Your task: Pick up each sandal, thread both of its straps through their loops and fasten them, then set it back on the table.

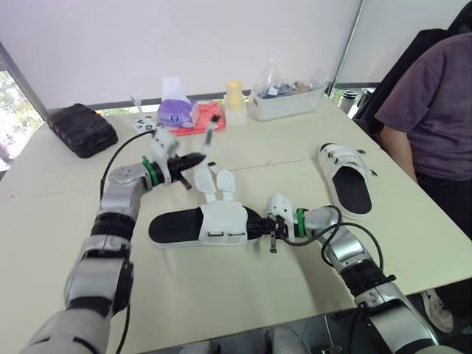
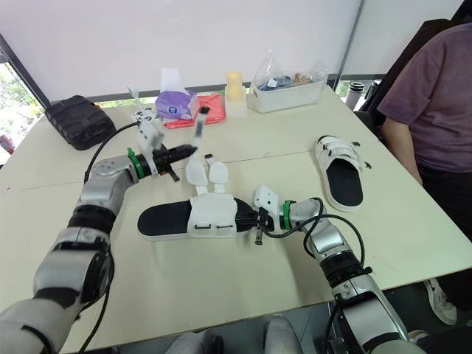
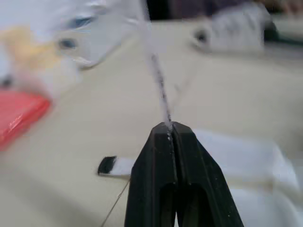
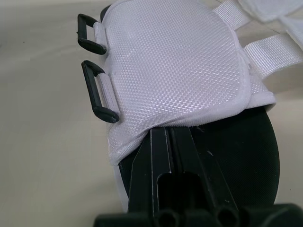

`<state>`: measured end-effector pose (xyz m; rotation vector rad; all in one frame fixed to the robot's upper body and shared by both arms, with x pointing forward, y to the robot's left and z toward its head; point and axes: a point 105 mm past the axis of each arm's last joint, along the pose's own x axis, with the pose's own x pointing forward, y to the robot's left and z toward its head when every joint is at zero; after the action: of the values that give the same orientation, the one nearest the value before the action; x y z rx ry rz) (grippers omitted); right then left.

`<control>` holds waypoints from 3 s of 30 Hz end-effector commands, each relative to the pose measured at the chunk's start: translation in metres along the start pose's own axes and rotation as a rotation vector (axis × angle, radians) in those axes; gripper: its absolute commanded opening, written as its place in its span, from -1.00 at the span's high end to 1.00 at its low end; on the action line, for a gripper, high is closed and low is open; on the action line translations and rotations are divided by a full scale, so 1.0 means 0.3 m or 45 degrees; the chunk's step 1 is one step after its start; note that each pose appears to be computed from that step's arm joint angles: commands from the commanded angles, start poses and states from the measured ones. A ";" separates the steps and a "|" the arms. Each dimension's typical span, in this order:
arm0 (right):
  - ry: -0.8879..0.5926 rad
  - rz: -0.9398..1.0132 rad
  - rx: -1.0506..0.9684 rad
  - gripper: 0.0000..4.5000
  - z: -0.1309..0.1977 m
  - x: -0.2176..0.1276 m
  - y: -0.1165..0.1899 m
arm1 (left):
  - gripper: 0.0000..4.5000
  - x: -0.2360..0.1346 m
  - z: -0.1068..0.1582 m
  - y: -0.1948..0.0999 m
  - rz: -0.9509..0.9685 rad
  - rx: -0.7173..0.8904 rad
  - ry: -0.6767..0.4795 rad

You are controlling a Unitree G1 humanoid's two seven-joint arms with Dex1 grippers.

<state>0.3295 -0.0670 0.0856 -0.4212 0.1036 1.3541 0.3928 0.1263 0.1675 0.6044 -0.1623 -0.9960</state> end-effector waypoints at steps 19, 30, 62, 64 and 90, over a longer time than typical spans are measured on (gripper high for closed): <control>0.137 0.011 0.032 1.00 -0.108 0.002 0.016 | 0.98 -0.096 0.081 -0.021 0.182 1.263 -0.272; 0.146 0.002 0.029 1.00 -0.117 -0.001 0.013 | 0.98 -0.101 0.053 -0.127 -0.081 1.597 -0.445; 0.164 0.041 0.031 1.00 -0.144 0.019 0.029 | -0.23 -0.185 0.141 0.098 0.439 -0.620 -0.161; 0.161 0.044 0.033 1.00 -0.144 0.024 0.032 | -0.23 -0.195 0.142 0.061 0.375 -0.839 -0.187; 0.158 0.055 0.041 1.00 -0.149 0.041 0.044 | -0.96 -0.190 0.111 -0.289 -0.102 -1.179 -0.085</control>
<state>0.3363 -0.0648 0.0737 -0.4618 0.0793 1.3564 0.2826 0.1285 0.1511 -0.2930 0.2808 -1.0284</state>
